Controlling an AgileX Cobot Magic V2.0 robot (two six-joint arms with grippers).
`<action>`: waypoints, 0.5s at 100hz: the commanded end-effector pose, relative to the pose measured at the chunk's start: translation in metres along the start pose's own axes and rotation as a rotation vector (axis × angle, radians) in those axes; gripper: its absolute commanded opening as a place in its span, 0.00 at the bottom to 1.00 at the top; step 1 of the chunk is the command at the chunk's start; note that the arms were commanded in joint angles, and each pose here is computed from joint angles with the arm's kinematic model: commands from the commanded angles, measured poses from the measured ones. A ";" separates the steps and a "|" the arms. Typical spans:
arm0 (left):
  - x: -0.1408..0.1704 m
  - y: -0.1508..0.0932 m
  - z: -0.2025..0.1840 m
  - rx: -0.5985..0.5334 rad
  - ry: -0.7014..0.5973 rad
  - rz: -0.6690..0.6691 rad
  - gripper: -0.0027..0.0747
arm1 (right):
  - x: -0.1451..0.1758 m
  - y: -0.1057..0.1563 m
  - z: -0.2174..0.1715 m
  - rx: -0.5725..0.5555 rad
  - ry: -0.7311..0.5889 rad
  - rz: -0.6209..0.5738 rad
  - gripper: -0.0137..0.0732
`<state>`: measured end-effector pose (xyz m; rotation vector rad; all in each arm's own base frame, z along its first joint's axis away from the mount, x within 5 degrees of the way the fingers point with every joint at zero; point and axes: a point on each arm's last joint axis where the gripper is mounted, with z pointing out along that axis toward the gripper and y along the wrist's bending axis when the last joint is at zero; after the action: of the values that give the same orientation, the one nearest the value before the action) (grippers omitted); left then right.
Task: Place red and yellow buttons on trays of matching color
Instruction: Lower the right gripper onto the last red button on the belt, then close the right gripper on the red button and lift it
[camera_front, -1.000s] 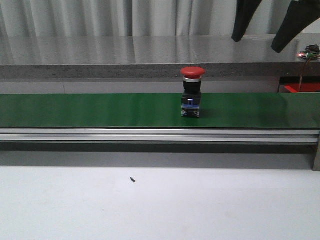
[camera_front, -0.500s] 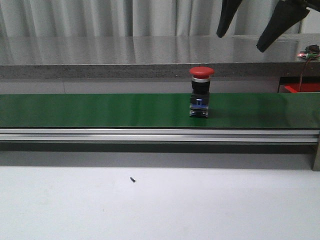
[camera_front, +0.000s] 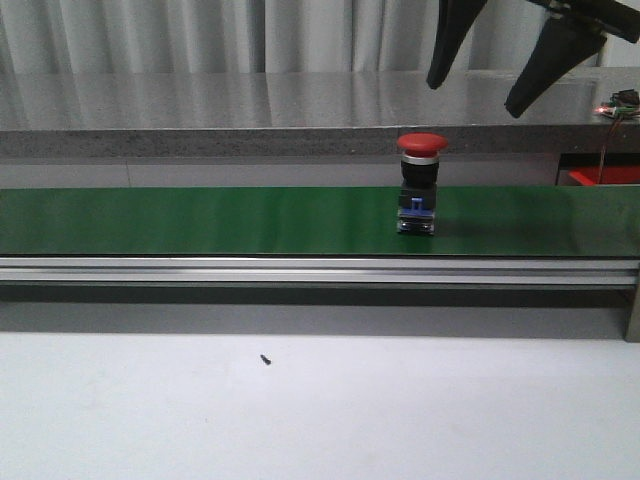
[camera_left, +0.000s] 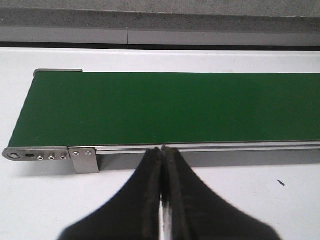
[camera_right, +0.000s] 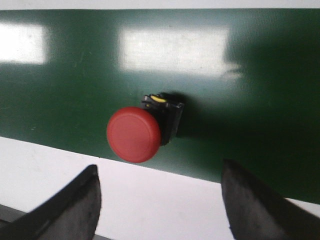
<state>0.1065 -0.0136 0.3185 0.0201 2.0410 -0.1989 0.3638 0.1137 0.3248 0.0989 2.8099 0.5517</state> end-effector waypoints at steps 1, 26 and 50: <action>-0.014 -0.002 -0.004 0.010 -0.094 -0.008 0.01 | 0.000 0.010 -0.024 -0.053 -0.083 -0.009 0.75; -0.014 -0.002 -0.004 0.010 -0.094 -0.008 0.01 | -0.008 0.007 -0.008 -0.045 -0.090 0.001 0.75; -0.014 -0.002 -0.004 0.010 -0.094 -0.008 0.01 | -0.015 -0.003 0.023 -0.007 -0.031 0.020 0.75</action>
<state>0.1065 -0.0136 0.3185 0.0201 2.0410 -0.1989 0.3856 0.1183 0.2879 0.1331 2.8569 0.5346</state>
